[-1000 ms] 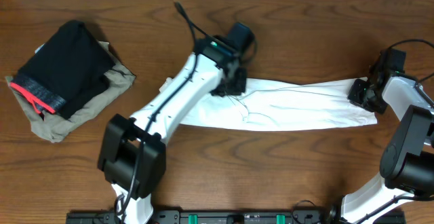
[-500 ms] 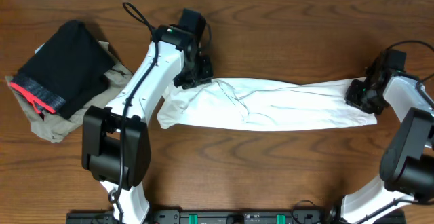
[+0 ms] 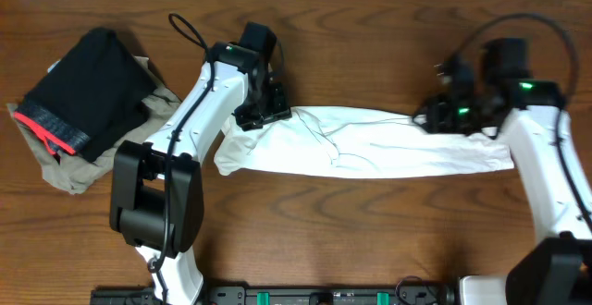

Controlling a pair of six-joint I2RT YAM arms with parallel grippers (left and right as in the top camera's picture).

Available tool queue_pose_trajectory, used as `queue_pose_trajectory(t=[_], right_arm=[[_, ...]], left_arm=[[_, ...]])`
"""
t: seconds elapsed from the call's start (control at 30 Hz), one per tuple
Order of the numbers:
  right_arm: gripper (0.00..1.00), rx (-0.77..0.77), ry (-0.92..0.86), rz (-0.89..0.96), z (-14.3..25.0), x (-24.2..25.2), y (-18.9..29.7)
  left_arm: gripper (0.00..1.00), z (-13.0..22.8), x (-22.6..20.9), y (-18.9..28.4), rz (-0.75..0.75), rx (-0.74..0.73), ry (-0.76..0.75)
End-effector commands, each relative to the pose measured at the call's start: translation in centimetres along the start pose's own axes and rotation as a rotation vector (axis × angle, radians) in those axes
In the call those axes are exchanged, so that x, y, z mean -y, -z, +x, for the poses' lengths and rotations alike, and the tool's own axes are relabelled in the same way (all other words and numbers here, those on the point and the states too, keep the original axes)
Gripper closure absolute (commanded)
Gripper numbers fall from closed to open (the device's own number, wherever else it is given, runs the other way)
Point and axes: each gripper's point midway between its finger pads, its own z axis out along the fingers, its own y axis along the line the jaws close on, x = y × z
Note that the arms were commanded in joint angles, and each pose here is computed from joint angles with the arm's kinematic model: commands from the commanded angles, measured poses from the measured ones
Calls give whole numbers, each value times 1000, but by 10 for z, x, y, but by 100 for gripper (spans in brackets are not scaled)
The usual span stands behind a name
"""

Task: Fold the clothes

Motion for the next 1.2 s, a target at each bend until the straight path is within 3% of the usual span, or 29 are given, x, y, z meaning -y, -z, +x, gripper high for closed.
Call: queue_pose_trajectory(t=[0.0, 0.17, 0.53, 1.03, 1.17], right_arm=[[53, -113, 135, -110, 21, -46, -27], [44, -217, 275, -148, 42, -90, -63], [46, -369, 319, -156, 72, -112, -131], [49, -354, 305, -70, 68, -100, -144], [58, -359, 311, -71, 69, -102, -145]], left_arm=[[41, -2, -5, 0, 8, -7, 10], [40, -3, -8, -3, 7, -15, 20], [40, -5, -15, -20, 46, -81, 64], [40, -4, -16, -25, 51, -93, 61], [40, -3, -16, -26, 50, -95, 61]])
